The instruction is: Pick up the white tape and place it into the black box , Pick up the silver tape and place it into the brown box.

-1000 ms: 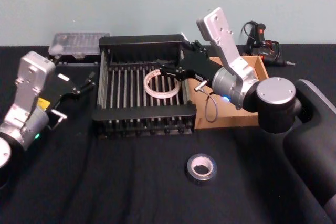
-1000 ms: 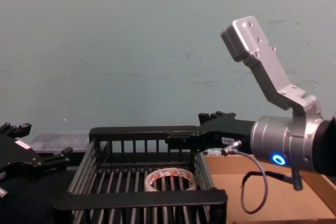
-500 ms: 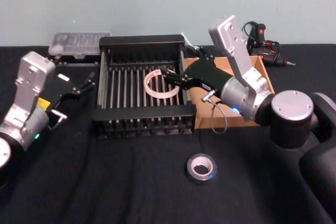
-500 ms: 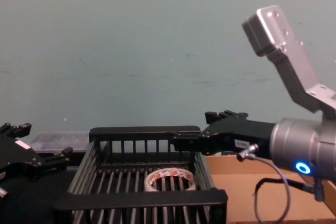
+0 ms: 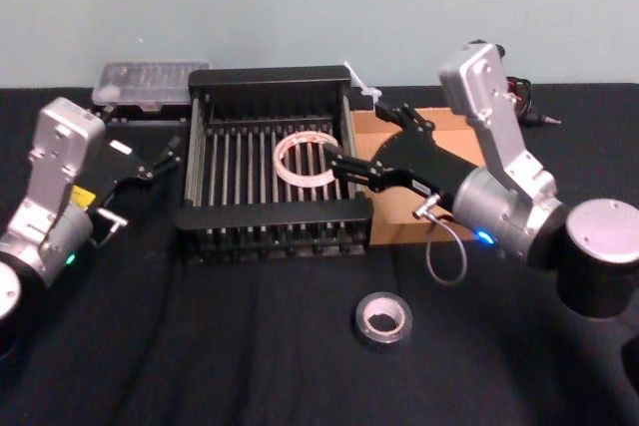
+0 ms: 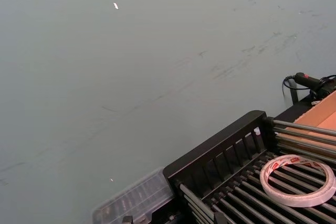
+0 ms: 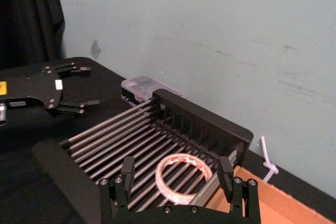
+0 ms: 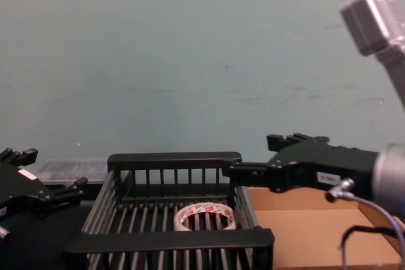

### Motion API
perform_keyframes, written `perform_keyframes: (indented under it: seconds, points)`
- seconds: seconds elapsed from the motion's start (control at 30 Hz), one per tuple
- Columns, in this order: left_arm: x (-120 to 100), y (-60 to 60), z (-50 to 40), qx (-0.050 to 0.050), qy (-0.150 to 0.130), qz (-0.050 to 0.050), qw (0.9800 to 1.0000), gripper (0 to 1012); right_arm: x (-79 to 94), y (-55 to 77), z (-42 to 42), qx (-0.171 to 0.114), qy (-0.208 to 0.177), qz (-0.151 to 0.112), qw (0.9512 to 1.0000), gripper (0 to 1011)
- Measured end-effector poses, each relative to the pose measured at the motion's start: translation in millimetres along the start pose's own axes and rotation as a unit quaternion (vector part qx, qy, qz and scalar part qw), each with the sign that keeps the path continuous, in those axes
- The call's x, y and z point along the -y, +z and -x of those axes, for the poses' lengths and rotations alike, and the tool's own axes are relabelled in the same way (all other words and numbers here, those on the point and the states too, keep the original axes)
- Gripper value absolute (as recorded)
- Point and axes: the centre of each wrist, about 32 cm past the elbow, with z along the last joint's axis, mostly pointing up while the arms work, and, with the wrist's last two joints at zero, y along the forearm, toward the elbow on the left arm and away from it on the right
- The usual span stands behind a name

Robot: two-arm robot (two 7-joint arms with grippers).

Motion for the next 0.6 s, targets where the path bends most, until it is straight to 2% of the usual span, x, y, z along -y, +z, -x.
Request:
perform_keyframes:
  seconds: [0.27, 0.6]
  points:
    - [0.0, 0.0, 0.0, 0.000, 0.000, 0.000, 1.0000, 1001, 27.6, -4.9, 7.9, -0.022, 0.006, 0.011, 0.9997, 1002]
    - [0.0, 0.0, 0.0, 0.000, 0.000, 0.000, 1.0000, 1001, 53.5, -3.6, 13.3, -0.031, 0.019, 0.030, 0.9989, 1002]
